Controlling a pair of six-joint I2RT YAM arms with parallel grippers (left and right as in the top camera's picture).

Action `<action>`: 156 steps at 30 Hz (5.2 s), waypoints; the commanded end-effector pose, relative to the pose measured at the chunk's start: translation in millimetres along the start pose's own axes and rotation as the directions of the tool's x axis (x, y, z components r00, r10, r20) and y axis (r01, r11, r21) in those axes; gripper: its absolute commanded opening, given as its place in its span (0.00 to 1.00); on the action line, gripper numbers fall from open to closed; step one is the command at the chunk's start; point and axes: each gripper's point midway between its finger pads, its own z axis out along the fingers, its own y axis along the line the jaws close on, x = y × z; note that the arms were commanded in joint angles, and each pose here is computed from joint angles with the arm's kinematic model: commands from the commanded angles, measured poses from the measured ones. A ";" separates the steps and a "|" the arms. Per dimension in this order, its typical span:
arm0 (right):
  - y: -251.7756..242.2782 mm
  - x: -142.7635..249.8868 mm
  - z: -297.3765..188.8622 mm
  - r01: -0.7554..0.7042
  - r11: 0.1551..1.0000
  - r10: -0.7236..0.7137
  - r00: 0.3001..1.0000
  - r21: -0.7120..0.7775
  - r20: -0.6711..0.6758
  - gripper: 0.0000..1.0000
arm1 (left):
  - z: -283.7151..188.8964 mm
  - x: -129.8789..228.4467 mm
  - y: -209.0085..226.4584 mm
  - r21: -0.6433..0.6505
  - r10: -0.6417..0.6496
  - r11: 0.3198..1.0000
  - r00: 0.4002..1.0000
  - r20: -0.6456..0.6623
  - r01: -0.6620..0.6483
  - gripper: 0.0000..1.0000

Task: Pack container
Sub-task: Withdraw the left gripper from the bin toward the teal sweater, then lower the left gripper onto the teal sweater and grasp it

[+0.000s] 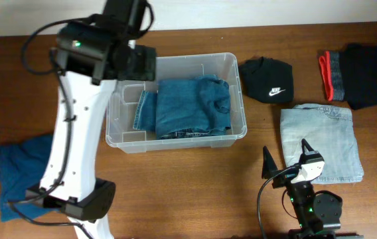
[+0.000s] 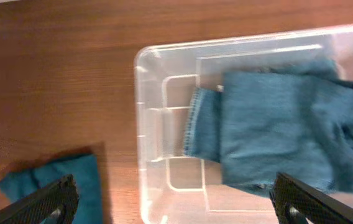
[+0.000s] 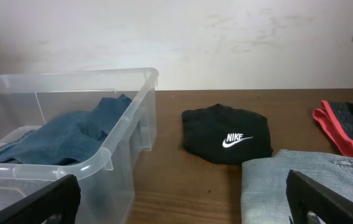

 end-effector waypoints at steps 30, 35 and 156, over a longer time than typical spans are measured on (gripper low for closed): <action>-3.4 2.5 0.0 0.006 1.000 -0.006 1.000 0.016 -0.002 0.98 | -8.1 170.5 147.1 -0.407 -0.401 0.867 0.889 -0.222 0.289 0.99; -3.4 2.5 0.0 0.006 1.000 -0.006 1.000 0.016 -0.002 0.98 | 3.1 206.2 161.0 -0.494 -0.406 0.841 0.862 -0.303 0.221 0.99; -3.4 2.5 0.0 0.006 1.000 -0.006 1.000 0.016 -0.002 0.98 | 247.5 330.3 208.7 -0.579 -0.600 0.731 0.744 -0.292 0.362 0.99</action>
